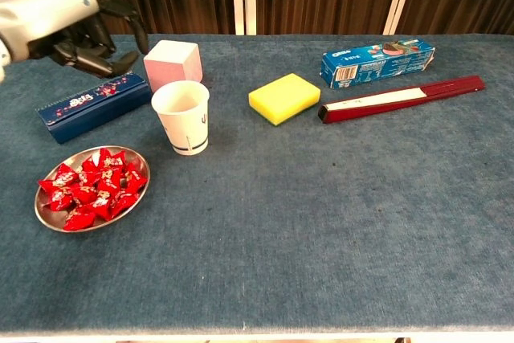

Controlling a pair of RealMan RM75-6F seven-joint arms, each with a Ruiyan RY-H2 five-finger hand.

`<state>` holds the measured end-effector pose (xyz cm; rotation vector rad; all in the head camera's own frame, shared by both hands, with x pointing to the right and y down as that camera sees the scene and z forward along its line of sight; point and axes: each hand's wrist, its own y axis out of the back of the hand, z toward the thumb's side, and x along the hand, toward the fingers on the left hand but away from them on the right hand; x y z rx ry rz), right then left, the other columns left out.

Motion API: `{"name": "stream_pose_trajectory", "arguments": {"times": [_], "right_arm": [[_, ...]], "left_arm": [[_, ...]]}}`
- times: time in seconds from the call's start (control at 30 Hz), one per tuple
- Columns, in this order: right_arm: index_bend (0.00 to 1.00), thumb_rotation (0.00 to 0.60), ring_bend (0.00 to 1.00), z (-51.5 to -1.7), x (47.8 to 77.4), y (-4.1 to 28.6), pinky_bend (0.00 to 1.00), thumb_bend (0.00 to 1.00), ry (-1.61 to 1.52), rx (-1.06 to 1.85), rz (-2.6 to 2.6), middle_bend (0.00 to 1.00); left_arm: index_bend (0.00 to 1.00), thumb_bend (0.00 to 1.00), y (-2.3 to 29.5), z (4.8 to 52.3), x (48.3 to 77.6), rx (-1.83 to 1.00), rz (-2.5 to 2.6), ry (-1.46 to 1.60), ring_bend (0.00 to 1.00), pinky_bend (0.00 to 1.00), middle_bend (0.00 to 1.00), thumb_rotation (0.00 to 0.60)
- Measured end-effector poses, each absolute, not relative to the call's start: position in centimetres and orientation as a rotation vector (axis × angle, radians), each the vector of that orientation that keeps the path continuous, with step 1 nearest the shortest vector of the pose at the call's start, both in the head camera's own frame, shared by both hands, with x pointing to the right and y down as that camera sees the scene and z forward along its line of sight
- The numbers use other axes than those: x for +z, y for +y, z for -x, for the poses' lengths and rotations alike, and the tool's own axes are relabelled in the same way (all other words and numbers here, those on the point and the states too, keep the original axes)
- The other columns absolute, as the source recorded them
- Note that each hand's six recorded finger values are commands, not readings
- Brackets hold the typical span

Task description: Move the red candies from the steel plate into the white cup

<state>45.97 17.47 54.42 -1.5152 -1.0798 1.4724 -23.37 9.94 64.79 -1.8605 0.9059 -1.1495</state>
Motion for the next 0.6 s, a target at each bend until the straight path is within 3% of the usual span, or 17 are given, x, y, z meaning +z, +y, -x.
{"name": "stream_pose_trajectory", "arguments": {"times": [0.2,0.33,0.6], "right_arm": [[0.0,0.6,0.0,-45.6,54.7,17.3,0.0,0.15,-1.072,1.465,1.527,0.01],[0.0,0.6,0.0,-45.3,54.7,17.2,0.0,0.15,-1.063,1.459,1.532,0.01],[0.0,0.6,0.0,-44.9,54.6,17.2,0.0,0.15,-1.058,1.454,1.533,0.01]], "left_arm": [[0.42,0.26,13.2,27.9,64.2,-1.209,1.83,0.918,0.87,0.81,0.97,0.598],[0.42,0.19,15.6,29.1,65.2,-1.254,1.863,0.866,0.87,0.81,0.97,0.6],[0.42,0.17,18.0,28.0,68.3,-1.277,1.942,0.755,0.87,0.81,0.97,0.6]]}}
